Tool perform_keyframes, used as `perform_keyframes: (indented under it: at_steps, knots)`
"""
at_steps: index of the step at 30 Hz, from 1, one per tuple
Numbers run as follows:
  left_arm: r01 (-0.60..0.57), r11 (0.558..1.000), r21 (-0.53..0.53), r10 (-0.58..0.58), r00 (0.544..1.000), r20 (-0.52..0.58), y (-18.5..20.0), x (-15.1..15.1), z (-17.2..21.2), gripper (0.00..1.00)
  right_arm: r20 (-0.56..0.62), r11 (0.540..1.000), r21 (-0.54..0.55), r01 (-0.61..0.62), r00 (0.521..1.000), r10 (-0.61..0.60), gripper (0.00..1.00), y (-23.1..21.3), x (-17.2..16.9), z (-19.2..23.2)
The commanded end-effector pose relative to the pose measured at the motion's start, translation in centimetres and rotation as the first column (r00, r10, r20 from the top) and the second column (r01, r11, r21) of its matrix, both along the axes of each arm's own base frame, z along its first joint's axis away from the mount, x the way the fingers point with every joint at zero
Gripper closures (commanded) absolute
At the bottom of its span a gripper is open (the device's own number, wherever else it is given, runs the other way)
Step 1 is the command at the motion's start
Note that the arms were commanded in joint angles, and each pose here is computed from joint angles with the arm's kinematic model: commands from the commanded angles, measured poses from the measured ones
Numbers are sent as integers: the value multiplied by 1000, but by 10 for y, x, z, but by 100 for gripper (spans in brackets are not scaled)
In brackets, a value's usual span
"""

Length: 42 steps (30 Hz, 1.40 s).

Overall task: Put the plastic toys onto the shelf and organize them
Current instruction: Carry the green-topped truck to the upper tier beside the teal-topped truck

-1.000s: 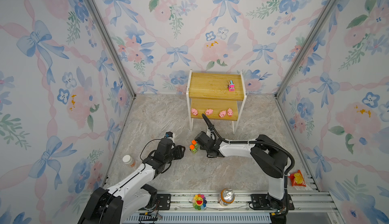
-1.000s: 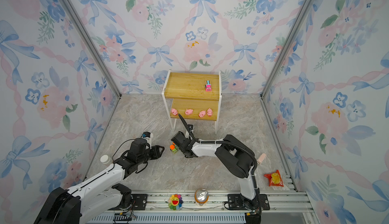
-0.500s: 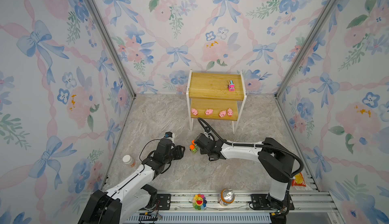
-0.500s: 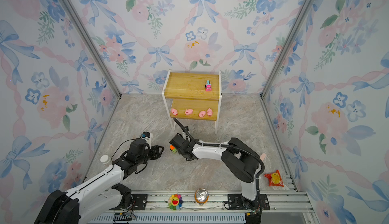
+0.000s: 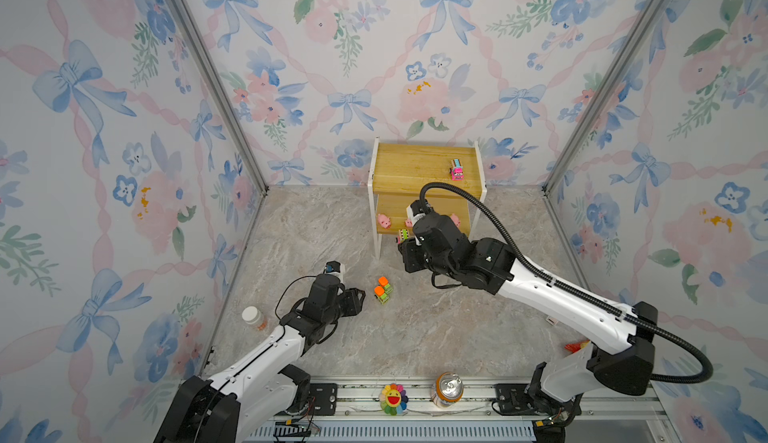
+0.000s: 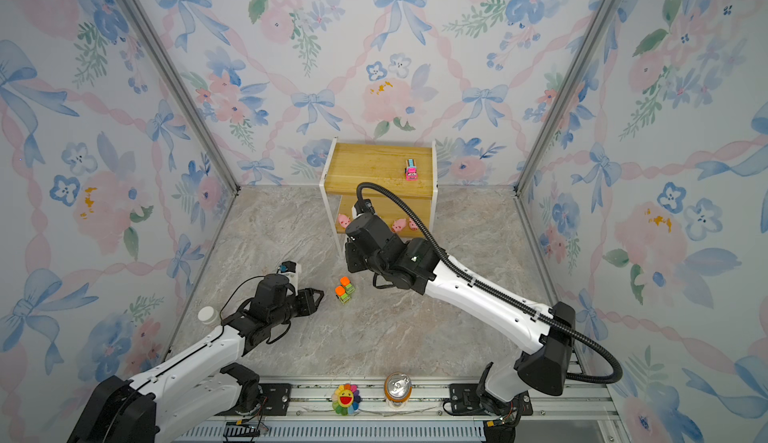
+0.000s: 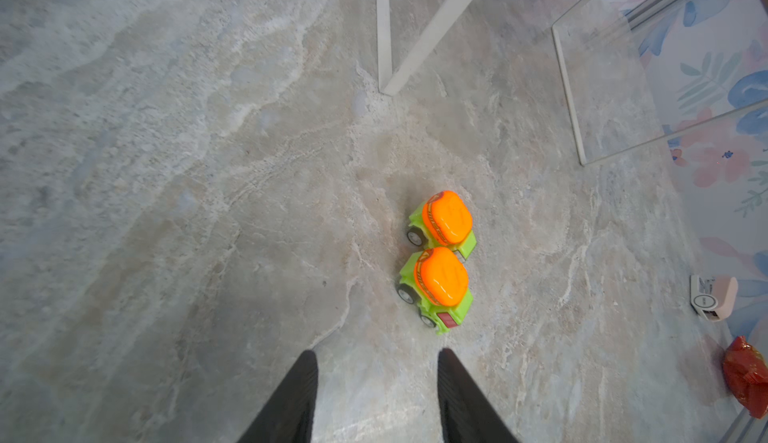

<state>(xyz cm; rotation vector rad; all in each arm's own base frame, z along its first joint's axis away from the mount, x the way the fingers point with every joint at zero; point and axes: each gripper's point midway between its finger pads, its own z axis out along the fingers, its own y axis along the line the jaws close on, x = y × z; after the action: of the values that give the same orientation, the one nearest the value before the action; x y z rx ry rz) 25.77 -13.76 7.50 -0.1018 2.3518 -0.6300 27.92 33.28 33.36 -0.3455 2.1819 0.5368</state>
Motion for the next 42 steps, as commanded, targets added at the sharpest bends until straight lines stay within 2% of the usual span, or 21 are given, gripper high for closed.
perform_keyframes:
  at_steps: [1, 4, 7, 12, 17, 25, 42]
  knots:
    - [26, 1000, 16, -26, 1000, -4, -2, -2, -1, 52, 30, 998, -69, -2, 1000, 4, 78, -31, 6, 31]
    - [29, 999, 14, -29, 1000, -5, -4, 0, 1, 52, 86, 998, -21, 58, 995, -56, 78, -50, 34, 72]
    - [33, 999, 14, -32, 999, -10, -5, 0, 0, 52, 113, 993, -13, 121, 986, -119, 78, -65, 62, 95]
    - [34, 999, 16, -34, 999, -12, -5, 1, 0, 52, 110, 981, -28, 191, 976, -187, 78, -76, 111, 100]
    - [31, 999, 20, -30, 999, -15, -5, 2, -1, 52, 101, 977, -22, 214, 972, -211, 78, -75, 137, 95]
    - [28, 999, 27, -28, 999, -20, -5, 3, -2, 52, 69, 966, -74, 248, 968, -243, 78, -77, 154, 65]
    - [25, 999, 33, -24, 999, -21, -4, 5, -3, 52, 60, 948, -126, 291, 956, -286, 76, -78, 167, 42]
